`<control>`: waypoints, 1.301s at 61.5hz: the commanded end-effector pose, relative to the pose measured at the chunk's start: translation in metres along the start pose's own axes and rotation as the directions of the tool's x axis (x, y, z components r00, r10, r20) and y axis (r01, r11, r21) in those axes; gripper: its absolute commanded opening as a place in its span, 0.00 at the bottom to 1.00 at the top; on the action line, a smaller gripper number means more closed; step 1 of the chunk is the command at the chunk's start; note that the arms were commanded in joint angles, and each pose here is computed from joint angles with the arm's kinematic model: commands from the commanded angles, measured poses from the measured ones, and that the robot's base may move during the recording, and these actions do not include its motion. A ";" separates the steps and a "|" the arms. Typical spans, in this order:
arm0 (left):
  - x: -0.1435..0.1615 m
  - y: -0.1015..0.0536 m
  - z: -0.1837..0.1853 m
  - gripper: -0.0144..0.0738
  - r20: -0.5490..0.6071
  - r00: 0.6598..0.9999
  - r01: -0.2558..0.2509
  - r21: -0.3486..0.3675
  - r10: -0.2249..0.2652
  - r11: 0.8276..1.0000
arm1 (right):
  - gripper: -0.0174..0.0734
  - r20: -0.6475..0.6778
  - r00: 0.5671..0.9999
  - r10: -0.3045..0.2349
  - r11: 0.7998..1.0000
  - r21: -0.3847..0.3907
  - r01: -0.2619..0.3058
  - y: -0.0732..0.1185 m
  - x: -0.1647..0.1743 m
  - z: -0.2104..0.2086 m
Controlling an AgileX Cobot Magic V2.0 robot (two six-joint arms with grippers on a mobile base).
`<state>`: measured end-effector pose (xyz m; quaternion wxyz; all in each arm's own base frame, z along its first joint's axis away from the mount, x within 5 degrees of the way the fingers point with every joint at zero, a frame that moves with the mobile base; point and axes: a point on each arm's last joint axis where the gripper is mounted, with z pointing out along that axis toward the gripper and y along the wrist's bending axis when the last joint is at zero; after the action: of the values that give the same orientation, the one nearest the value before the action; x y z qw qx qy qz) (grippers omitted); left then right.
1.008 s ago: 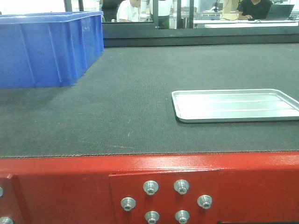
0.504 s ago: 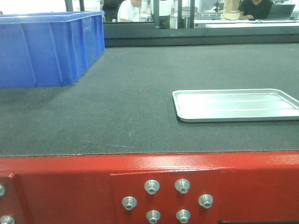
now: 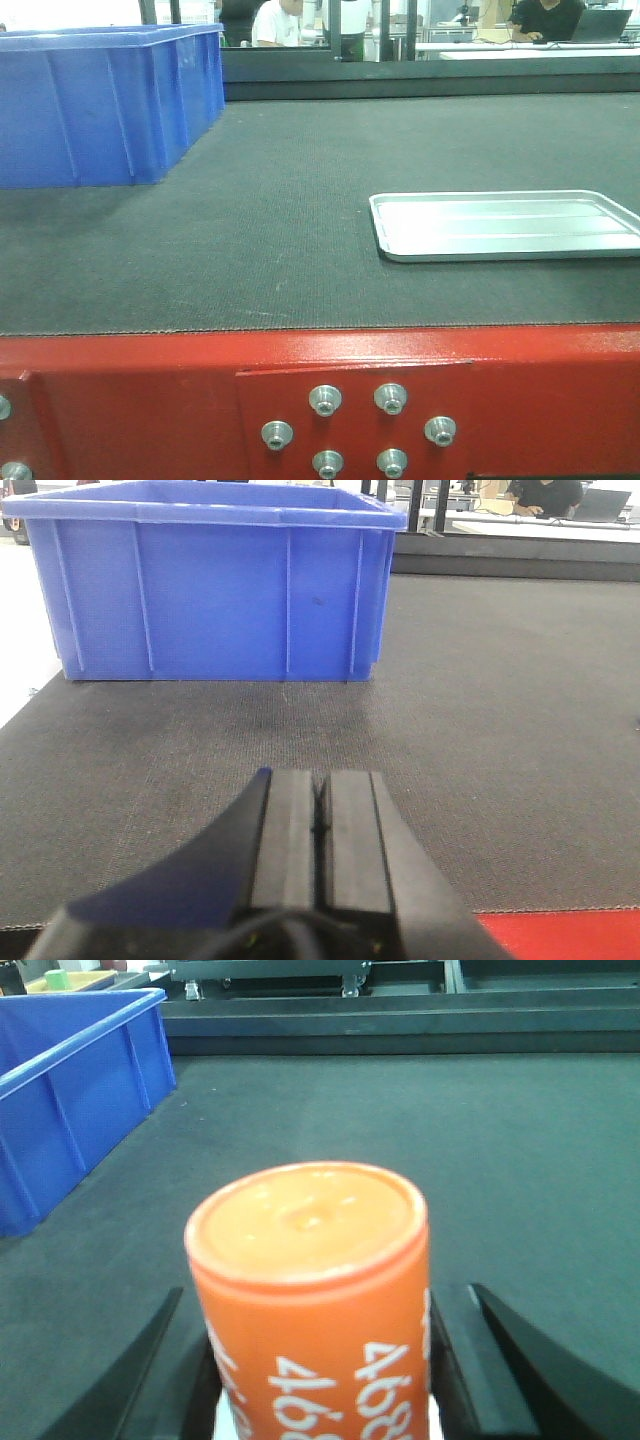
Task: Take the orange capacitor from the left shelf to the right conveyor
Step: 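Move the right gripper over the metal tray on the conveyor, then lower the capacitor upright onto the tray and open the right gripper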
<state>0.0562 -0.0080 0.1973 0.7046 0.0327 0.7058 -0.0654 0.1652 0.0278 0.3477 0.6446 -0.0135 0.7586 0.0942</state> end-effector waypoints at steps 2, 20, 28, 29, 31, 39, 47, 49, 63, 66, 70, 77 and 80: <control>-0.011 0.000 -0.002 0.02 0.107 0.994 0.003 0.003 -0.004 1.000 | 0.31 0.159 0.987 -0.012 0.999 -0.032 0.017 0.003 -0.019 0.030; -0.011 0.000 -0.002 0.02 0.107 0.994 0.003 0.003 -0.004 1.000 | 0.31 0.185 0.983 0.001 0.997 -0.070 0.012 0.000 0.036 0.110; -0.011 0.000 -0.002 0.02 0.107 0.994 0.003 0.003 -0.004 1.000 | 0.31 0.180 0.984 0.007 0.996 -0.084 0.009 -0.003 0.068 0.135; -0.011 0.000 -0.002 0.02 0.107 0.994 0.003 0.003 -0.004 1.000 | 0.31 0.179 0.984 0.006 0.996 -0.086 0.010 -0.003 0.071 0.137; -0.011 0.000 -0.002 0.02 0.107 0.994 0.003 0.003 -0.004 1.000 | 0.31 0.178 0.984 0.007 0.996 -0.089 0.009 -0.004 0.078 0.142; -0.011 0.000 -0.002 0.02 0.107 0.994 0.003 0.003 -0.004 1.000 | 0.31 0.184 0.983 -0.001 0.995 -0.095 0.019 -0.006 0.100 0.157; -0.011 0.000 -0.002 0.02 0.107 0.994 0.003 0.003 -0.004 1.000 | 0.31 0.188 0.980 -0.058 0.993 -0.088 0.076 -0.008 0.116 0.167; -0.011 0.000 -0.002 0.02 0.107 0.994 0.003 0.003 -0.004 1.000 | 0.31 0.184 0.981 -0.064 0.993 -0.087 0.081 -0.008 0.121 0.169; -0.011 0.000 -0.002 0.02 0.107 0.994 0.003 0.003 -0.004 1.000 | 0.31 0.146 0.987 -0.060 0.993 -0.089 0.074 -0.012 0.149 0.181; -0.011 0.000 -0.002 0.02 0.107 0.994 0.003 0.003 -0.004 1.000 | 0.31 0.138 0.989 -0.060 0.993 -0.089 0.072 -0.012 0.153 0.182; -0.011 0.000 -0.002 0.02 0.107 0.994 0.003 0.003 -0.004 1.000 | 0.31 0.125 0.990 -0.060 0.993 -0.089 0.071 -0.013 0.158 0.184; -0.011 0.000 -0.002 0.02 0.107 0.994 0.003 0.003 -0.004 1.000 | 0.32 0.123 0.991 -0.060 0.993 -0.089 0.071 -0.013 0.158 0.184; -0.011 0.000 -0.002 0.02 0.107 0.994 0.003 0.003 -0.004 1.000 | 0.34 0.120 0.991 -0.060 0.994 -0.088 0.071 -0.013 0.159 0.184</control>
<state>0.0562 -0.0080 0.1973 0.7046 0.0327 0.7058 -0.0654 0.3154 0.0607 0.1412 0.6434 -0.0583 0.7559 0.1058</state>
